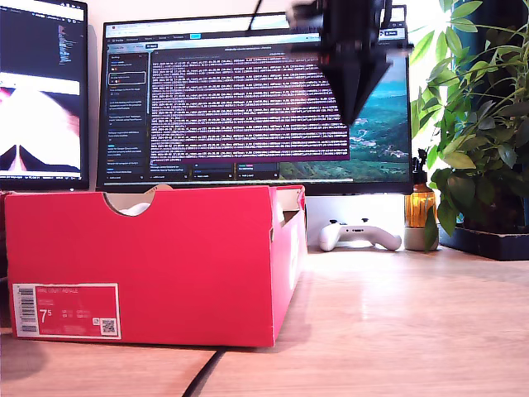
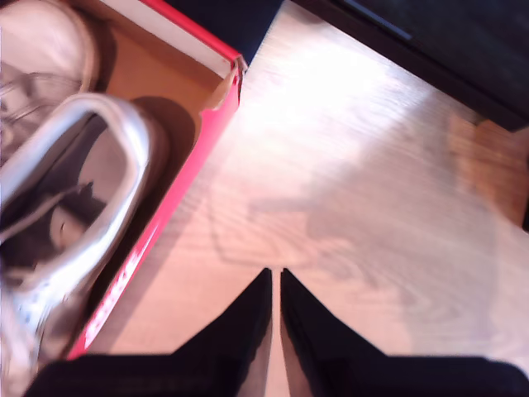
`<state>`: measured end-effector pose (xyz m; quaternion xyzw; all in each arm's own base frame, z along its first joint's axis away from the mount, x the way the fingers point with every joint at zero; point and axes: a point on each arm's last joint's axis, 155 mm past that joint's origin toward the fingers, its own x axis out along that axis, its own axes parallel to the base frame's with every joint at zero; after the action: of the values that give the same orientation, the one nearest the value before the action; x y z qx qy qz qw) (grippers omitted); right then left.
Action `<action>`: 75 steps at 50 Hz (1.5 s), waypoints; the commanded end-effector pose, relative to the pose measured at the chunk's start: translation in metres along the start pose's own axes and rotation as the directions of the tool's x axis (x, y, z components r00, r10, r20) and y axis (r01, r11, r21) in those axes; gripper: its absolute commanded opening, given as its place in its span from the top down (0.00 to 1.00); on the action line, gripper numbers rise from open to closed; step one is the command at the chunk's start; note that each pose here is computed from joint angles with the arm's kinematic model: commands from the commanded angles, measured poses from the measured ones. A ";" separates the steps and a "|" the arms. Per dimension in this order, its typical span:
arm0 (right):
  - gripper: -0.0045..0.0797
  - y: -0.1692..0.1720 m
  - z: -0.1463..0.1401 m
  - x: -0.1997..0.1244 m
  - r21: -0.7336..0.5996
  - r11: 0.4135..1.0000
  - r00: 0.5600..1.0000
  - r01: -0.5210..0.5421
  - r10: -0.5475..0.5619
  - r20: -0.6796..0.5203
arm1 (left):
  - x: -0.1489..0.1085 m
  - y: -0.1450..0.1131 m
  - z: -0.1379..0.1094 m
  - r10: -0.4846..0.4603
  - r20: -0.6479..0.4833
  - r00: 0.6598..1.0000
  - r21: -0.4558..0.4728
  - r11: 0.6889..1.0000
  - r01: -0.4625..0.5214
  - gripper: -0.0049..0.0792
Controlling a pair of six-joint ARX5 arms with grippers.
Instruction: Pack the white shoes by picking the first shoe and placing it inside the red shoebox, left side, then picking and rotating the second shoe and placing it in the shoebox
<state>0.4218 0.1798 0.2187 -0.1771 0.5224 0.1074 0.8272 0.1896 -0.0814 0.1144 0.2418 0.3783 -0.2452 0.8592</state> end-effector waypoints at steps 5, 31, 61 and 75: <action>0.95 -0.005 -0.013 -0.010 0.030 0.999 0.999 0.029 -0.029 0.028 | -0.008 0.007 0.027 0.034 0.138 0.990 -0.045 0.999 -0.028 0.96; 0.95 -0.047 -0.057 -0.044 0.169 0.980 0.912 0.104 -0.162 0.377 | -0.014 0.033 0.110 0.029 0.474 0.880 -0.135 0.990 0.040 0.96; 0.95 -0.072 -0.134 0.023 0.231 0.963 0.805 0.137 -0.244 0.540 | 0.004 0.083 0.114 0.212 0.531 0.821 -0.324 0.946 -0.035 0.96; 0.95 -0.073 -0.170 0.029 0.291 0.947 0.748 0.135 -0.290 0.597 | 0.023 0.073 0.087 0.239 0.571 0.785 -0.327 0.944 -0.050 0.96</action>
<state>0.3252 0.0487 0.1405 -0.0925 0.2084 0.0122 0.9736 0.2961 -0.0850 0.1639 0.0499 0.1129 -0.1844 0.9751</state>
